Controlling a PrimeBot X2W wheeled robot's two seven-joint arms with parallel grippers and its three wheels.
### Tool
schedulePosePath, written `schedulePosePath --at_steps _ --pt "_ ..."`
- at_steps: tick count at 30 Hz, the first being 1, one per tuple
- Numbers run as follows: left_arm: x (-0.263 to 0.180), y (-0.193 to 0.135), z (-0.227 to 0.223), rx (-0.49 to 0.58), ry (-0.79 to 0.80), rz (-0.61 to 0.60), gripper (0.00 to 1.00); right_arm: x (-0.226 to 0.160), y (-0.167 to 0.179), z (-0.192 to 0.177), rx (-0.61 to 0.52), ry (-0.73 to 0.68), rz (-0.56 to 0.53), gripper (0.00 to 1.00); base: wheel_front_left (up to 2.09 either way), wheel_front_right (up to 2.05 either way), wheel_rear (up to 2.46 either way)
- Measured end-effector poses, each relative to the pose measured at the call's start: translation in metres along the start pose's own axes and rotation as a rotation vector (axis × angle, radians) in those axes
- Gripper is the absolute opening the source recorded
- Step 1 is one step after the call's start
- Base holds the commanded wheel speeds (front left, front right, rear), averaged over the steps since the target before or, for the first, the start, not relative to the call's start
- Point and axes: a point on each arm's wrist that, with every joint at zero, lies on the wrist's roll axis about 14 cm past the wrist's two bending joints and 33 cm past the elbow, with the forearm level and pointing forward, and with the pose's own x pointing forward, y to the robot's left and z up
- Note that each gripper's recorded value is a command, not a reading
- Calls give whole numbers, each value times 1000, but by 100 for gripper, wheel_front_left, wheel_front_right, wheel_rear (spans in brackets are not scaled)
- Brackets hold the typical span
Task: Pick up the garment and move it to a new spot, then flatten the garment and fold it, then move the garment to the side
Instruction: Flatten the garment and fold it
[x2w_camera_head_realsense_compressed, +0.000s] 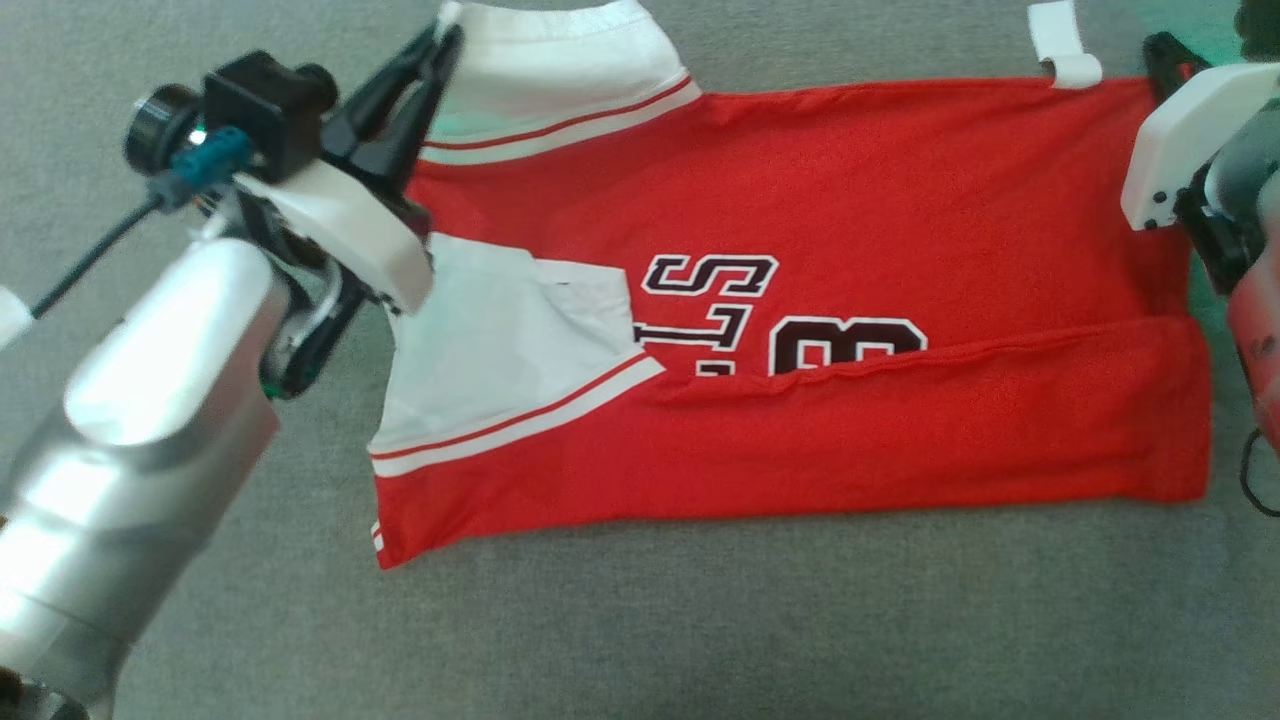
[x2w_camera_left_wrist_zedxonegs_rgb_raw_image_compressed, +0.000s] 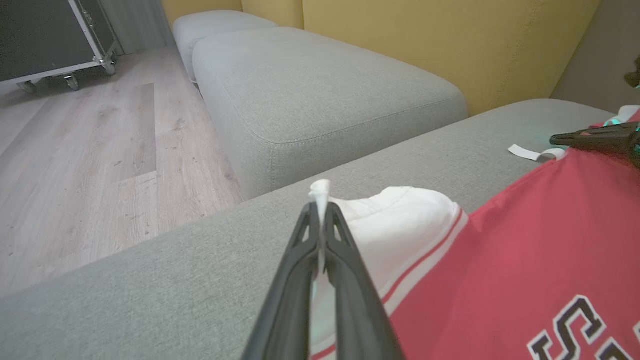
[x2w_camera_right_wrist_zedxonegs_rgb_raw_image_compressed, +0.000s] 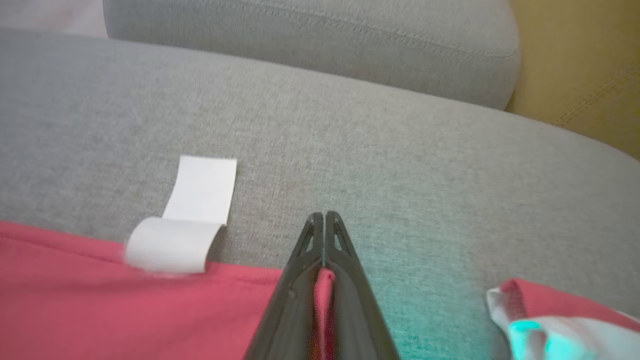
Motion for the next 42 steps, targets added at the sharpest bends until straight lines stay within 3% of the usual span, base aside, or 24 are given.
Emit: schedulePosePath --at_steps 19,29,42 --pt "38 76 68 115 -186 179 0 -18 -25 110 166 -442 -45 0 0 0 0" --pt "29 69 57 121 -151 156 0 -25 -11 105 193 -422 -19 0 0 0 0" --pt "-40 19 -8 133 78 4 0 -56 6 23 125 -151 40 0 0 0 0"
